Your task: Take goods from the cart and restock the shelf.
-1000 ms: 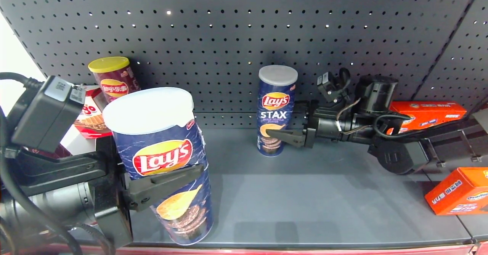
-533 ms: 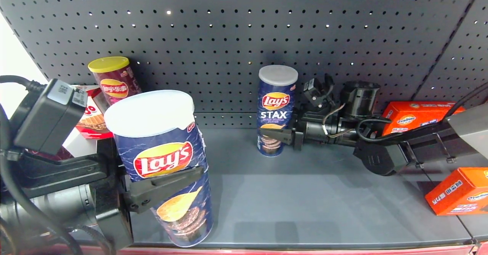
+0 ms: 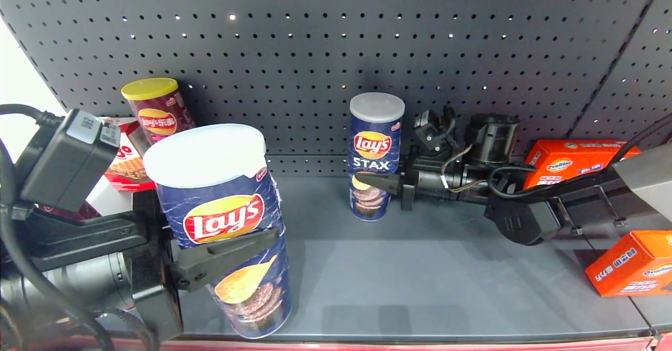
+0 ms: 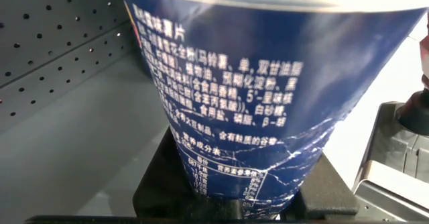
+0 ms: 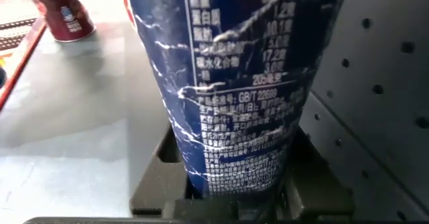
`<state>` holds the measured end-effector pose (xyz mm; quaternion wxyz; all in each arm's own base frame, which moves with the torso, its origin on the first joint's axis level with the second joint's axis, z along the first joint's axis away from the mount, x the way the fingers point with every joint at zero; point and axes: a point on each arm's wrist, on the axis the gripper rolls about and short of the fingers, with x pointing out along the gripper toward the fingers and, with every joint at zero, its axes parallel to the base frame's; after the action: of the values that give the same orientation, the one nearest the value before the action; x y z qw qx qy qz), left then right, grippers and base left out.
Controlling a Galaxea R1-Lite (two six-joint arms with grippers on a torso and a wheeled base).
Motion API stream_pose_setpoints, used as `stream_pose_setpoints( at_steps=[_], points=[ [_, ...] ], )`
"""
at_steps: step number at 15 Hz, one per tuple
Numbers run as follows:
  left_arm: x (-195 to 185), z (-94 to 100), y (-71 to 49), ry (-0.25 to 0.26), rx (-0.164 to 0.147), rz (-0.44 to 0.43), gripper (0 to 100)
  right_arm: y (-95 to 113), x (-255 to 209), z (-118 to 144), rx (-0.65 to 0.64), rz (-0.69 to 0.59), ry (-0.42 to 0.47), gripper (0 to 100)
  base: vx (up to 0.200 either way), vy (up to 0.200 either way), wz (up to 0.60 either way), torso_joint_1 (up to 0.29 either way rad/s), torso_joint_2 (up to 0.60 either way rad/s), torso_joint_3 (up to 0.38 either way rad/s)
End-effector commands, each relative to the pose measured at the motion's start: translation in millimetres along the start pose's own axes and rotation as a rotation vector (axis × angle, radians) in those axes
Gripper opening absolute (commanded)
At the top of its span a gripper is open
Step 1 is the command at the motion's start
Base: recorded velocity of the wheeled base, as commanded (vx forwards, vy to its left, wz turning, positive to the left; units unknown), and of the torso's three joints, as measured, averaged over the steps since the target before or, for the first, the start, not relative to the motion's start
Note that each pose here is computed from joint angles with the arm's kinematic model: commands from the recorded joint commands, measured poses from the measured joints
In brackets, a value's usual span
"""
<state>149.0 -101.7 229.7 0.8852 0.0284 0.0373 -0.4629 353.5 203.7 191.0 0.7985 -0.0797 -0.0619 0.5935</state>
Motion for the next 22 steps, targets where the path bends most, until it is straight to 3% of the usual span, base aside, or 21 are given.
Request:
stream_pose_setpoints(
  at_steps=[1, 3, 7, 13, 22],
  points=[
    [0, 0.2, -0.1, -0.001, 0.001, 0.001, 0, 7, -6, 16, -0.022, 0.002, -0.022, 0, 0.0, 0.0, 0.0, 0.0, 0.0, 0.0],
    [-1, 0.0, -0.1, -0.001, 0.001, 0.002, 0, 15, -13, 23, -0.025, 0.008, -0.027, 0, 0.0, 0.0, 0.0, 0.0, 0.0, 0.0],
    [-1, -2.0, -0.1, 0.005, -0.002, 0.004, 0, 60, -36, 38, -0.018, 0.056, -0.031, 0, 0.0, 0.0, 0.0, 0.0, 0.0, 0.0],
    [-3, -9.3, -0.9, 0.026, -0.011, 0.004, 0, 118, -52, 27, 0.017, 0.084, 0.0, 0, 0.0, 0.0, 0.0, 0.0, 0.0, 0.0],
    [-2, -6.8, -0.9, 0.019, -0.008, 0.004, 0, 135, -59, 1, 0.042, 0.098, 0.034, 0, 0.0, 0.0, 0.0, 0.0, 0.0, 0.0]
  ],
)
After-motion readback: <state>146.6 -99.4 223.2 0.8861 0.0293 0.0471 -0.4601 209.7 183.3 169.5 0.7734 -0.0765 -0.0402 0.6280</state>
